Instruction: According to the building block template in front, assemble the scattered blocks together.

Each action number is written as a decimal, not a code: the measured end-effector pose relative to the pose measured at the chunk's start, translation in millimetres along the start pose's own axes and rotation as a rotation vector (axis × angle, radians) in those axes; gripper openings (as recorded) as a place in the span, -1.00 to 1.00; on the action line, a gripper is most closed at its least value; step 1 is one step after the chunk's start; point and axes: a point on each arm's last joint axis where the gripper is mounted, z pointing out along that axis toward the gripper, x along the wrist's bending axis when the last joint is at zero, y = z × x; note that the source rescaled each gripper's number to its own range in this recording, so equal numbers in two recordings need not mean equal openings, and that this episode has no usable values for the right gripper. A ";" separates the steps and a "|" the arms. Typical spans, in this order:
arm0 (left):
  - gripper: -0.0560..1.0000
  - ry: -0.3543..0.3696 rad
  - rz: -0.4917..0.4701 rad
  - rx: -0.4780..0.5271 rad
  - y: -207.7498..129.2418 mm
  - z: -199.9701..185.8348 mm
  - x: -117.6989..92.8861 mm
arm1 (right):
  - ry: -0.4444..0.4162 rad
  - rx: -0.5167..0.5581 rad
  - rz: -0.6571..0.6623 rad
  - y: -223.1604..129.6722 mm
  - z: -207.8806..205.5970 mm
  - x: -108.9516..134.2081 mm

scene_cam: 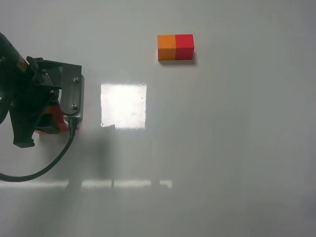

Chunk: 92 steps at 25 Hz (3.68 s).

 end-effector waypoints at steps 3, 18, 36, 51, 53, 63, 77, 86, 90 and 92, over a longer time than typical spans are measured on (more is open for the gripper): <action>-0.88 -0.002 -0.012 -0.002 0.2 0.0 -0.2 | 0.000 0.000 0.000 0.0 0.0 0.0; -0.89 -0.020 -0.025 -0.059 9.2 -6.6 -2.2 | 0.000 0.000 0.000 0.0 0.0 0.0; -0.89 0.021 -0.011 -0.170 27.0 -9.6 -4.2 | 0.000 0.000 0.002 0.0 0.0 0.0; -0.89 0.019 0.050 -0.264 81.4 -2.0 3.1 | 0.000 0.000 0.002 0.0 0.0 0.0; -0.89 0.015 0.064 -0.274 91.7 0.4 2.8 | 0.000 0.000 0.002 0.0 0.0 0.0; -0.89 -0.011 0.111 -0.330 140.7 5.6 -2.8 | 0.000 0.000 0.002 0.0 0.0 0.0; -0.89 -0.033 0.125 -0.367 180.7 11.0 -10.1 | 0.000 0.000 0.002 0.0 0.0 0.0; -0.89 -0.037 0.128 -0.370 183.4 12.3 -12.1 | 0.000 0.000 0.002 0.0 0.0 0.0; -0.89 -0.037 0.127 -0.370 183.4 12.3 -12.1 | 0.000 0.000 0.003 0.0 0.0 0.0; -0.89 -0.038 0.125 -0.371 183.5 12.2 -12.1 | 0.000 0.000 0.003 0.0 0.0 0.0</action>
